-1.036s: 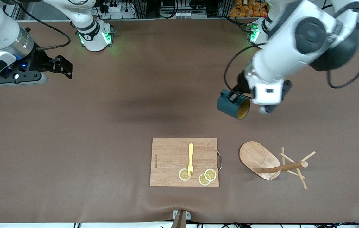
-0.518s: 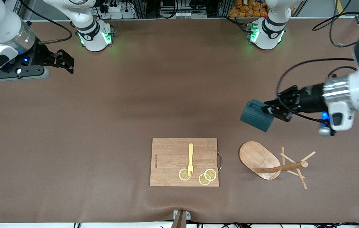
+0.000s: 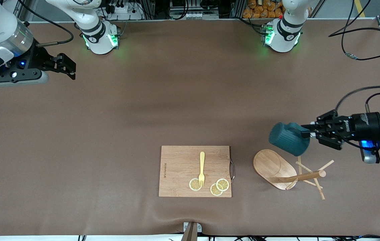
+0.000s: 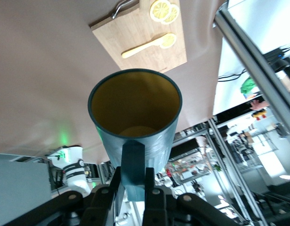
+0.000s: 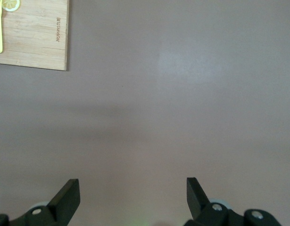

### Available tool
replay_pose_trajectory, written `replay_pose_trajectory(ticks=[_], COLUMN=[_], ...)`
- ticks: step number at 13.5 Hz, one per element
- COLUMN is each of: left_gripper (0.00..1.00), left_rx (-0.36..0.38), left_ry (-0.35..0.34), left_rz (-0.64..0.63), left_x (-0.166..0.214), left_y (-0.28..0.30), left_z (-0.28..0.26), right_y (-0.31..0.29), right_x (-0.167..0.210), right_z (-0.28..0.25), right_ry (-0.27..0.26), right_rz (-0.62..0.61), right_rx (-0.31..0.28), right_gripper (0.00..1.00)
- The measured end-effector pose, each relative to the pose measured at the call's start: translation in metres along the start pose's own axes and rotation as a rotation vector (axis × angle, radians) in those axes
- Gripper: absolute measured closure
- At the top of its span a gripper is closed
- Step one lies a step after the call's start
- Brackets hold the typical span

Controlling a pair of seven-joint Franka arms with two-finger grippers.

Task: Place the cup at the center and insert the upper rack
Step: 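Hang the mug handle onto a stand peg with the left gripper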

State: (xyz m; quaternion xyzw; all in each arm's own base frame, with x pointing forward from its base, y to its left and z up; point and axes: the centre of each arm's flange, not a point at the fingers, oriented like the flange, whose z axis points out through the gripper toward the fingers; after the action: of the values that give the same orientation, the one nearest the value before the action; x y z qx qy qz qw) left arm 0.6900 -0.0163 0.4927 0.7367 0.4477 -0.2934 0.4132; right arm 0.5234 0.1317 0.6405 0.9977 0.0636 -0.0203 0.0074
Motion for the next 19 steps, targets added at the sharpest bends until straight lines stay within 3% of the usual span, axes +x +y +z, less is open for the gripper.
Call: replay_pose_trajectory(ticks=[6, 19], left_gripper=[0.79, 0.79], left_rx=[-0.048, -0.118], left_ry=[-0.023, -0.03], left_rz=[-0.034, 0.001], left_x=[0.052, 0.106], left_y=[-0.008, -0.014], left_z=[0.003, 0.016], right_y=[0.0, -0.004], right_x=[0.0, 0.0], right_z=[0.0, 0.002], right_ry=[0.002, -0.005], right_rz=[-0.056, -0.068], right_rx=[0.0, 0.0], right_gripper=[0.0, 0.0])
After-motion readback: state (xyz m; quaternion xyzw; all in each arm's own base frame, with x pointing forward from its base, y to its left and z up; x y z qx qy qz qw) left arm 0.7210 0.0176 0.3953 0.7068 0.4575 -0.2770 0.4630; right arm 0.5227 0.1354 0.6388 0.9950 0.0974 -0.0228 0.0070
